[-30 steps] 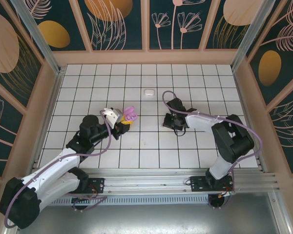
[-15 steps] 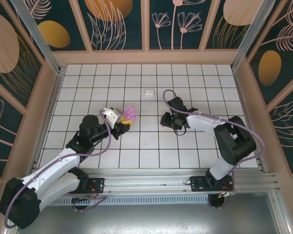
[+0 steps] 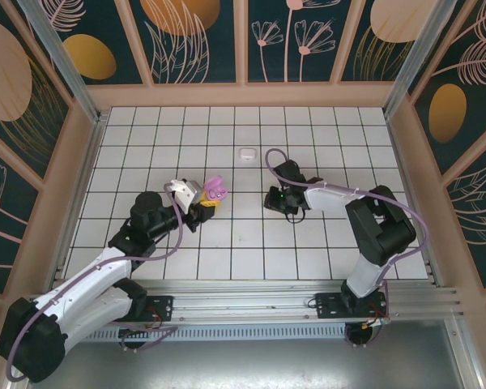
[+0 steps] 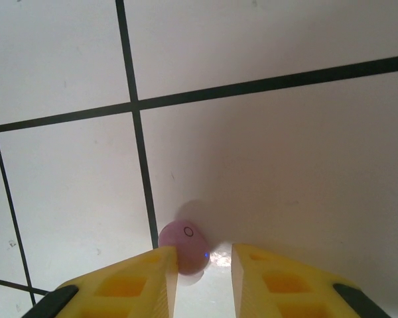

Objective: Insert wireless bluetooth earbuds into charging case

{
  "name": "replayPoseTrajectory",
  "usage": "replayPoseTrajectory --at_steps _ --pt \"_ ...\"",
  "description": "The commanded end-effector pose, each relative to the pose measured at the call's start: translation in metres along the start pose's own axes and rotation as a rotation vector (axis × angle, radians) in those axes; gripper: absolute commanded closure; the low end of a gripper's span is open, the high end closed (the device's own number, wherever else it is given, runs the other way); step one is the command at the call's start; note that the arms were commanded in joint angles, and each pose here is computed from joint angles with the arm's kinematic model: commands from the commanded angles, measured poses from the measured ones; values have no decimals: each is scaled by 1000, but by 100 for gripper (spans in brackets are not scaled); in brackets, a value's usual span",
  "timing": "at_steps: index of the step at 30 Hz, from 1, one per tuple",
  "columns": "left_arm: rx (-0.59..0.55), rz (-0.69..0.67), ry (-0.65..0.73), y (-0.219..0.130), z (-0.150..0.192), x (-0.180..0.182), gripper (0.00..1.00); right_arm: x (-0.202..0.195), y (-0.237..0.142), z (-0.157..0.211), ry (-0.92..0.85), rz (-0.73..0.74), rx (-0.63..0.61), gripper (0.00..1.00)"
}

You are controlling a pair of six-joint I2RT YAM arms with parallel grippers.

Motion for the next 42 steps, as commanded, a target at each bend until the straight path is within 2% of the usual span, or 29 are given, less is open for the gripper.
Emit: replayPoseTrajectory --at_steps 1,6,12,18,30,42 --pt "-38 8 36 -2 -14 -4 76 -4 9 6 -24 35 43 72" --pt "-38 6 35 -3 -14 -4 76 -3 2 3 -38 56 31 72" --pt "-42 0 36 -5 -14 -4 76 9 -27 -14 -72 66 -30 72" --pt "-45 3 33 -6 -15 -5 76 21 -49 -33 -181 64 -64 71" --pt "-44 2 30 -7 -16 -5 76 20 -18 -22 -287 -3 48 71" --pt "-39 -4 29 -7 -16 -4 76 9 6 -12 -311 21 105 70"
Point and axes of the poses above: each hand's point on the last joint's axis, 136 mm out from that joint toward the fingers, its own y axis out along the fingers, its own x axis along the line the jaws close on, z = x × y, the point moved 6 cm from there along -y, back along the fingers, and after that the axes turned 7 degrees about -y, right-handed, at the moved point
